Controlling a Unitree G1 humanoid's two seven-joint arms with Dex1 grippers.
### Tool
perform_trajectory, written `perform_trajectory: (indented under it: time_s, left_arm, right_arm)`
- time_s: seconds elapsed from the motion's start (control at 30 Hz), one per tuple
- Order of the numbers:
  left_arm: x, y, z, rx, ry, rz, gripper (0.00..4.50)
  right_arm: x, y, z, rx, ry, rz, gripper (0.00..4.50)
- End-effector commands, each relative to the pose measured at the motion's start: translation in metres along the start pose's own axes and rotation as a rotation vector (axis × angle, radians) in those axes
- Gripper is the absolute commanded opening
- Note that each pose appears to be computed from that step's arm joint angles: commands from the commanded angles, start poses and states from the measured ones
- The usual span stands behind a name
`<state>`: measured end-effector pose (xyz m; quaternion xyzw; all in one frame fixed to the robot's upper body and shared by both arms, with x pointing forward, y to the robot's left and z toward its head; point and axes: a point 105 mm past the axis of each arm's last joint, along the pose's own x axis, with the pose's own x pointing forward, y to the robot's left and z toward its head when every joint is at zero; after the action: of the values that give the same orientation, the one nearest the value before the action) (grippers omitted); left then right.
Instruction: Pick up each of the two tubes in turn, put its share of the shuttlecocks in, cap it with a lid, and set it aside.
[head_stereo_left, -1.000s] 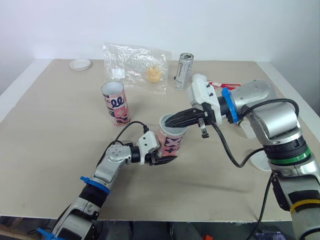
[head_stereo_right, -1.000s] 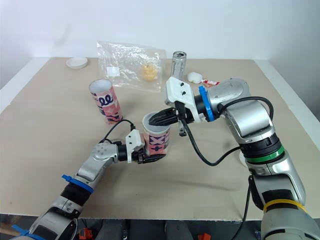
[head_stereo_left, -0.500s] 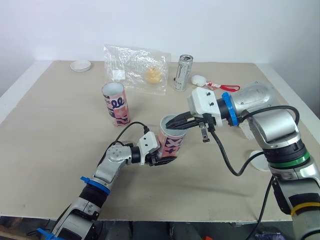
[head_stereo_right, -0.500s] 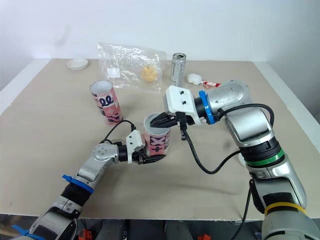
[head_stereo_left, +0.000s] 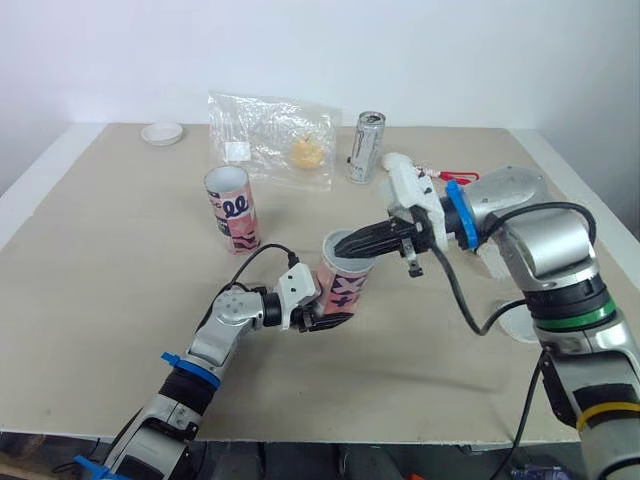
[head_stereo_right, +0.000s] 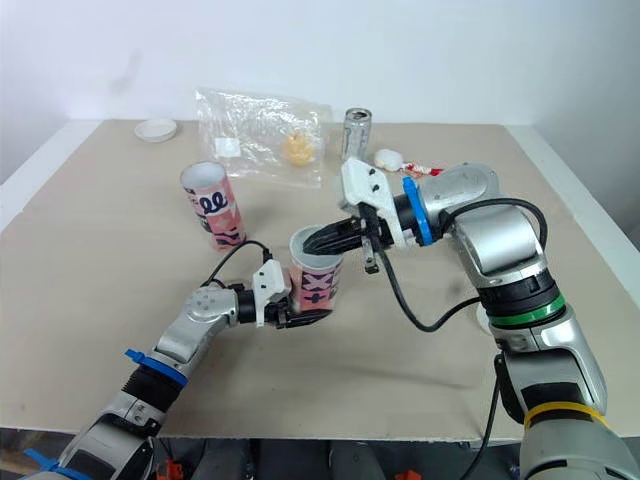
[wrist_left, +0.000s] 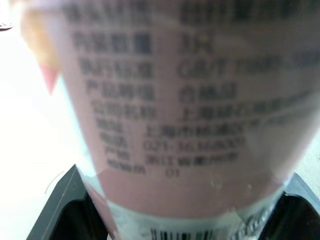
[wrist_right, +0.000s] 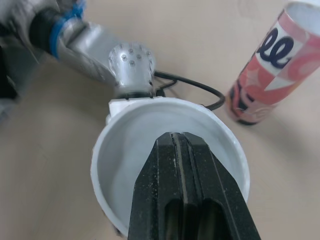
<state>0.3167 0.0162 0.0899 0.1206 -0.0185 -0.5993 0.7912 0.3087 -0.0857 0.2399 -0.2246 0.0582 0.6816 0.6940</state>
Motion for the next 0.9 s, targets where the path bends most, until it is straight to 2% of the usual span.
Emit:
perform_trajectory:
  time_s: [0.03,0.23,0.37,0.4,0.47,0.5,0.53,0.57,0.7,0.9]
  left_arm:
    - [-0.008,0.0,-0.013,-0.022,0.043,0.015,3.02]
    - [-0.01,-0.001,-0.014,-0.022,0.044,0.013,3.02]
    - [-0.008,-0.001,-0.011,-0.023,0.032,0.01,3.02]
    - [-0.008,0.0,-0.009,-0.025,0.02,0.012,3.02]
    - [-0.008,0.001,-0.006,-0.029,0.001,0.012,3.72]
    - [-0.008,0.001,-0.005,-0.029,-0.006,0.009,3.88]
    - [-0.008,0.001,-0.003,-0.021,-0.013,0.003,4.33]
    - [-0.009,0.0,-0.002,-0.013,-0.018,-0.003,4.5]
    - [-0.013,0.001,0.004,0.023,-0.034,-0.019,4.5]
    - [-0.024,0.001,0.011,0.062,-0.054,-0.031,4.5]
  right_arm:
    - [-0.048,-0.009,0.025,0.051,-0.178,-0.128,0.16]
    - [-0.079,0.001,0.004,0.105,-0.236,-0.255,0.16]
    - [-0.08,0.017,-0.037,0.133,-0.177,-0.326,0.16]
    - [-0.077,0.024,-0.051,0.138,-0.155,-0.331,0.52]
    - [-0.073,0.032,-0.066,0.134,-0.135,-0.345,1.01]
    - [-0.071,0.035,-0.071,0.128,-0.134,-0.349,1.41]
    - [-0.068,0.038,-0.077,0.124,-0.135,-0.359,1.86]
    - [-0.065,0.041,-0.082,0.13,-0.138,-0.36,2.44]
    - [-0.051,0.054,-0.1,0.165,-0.145,-0.324,4.48]
    - [-0.027,0.051,-0.111,0.15,-0.164,-0.293,4.48]
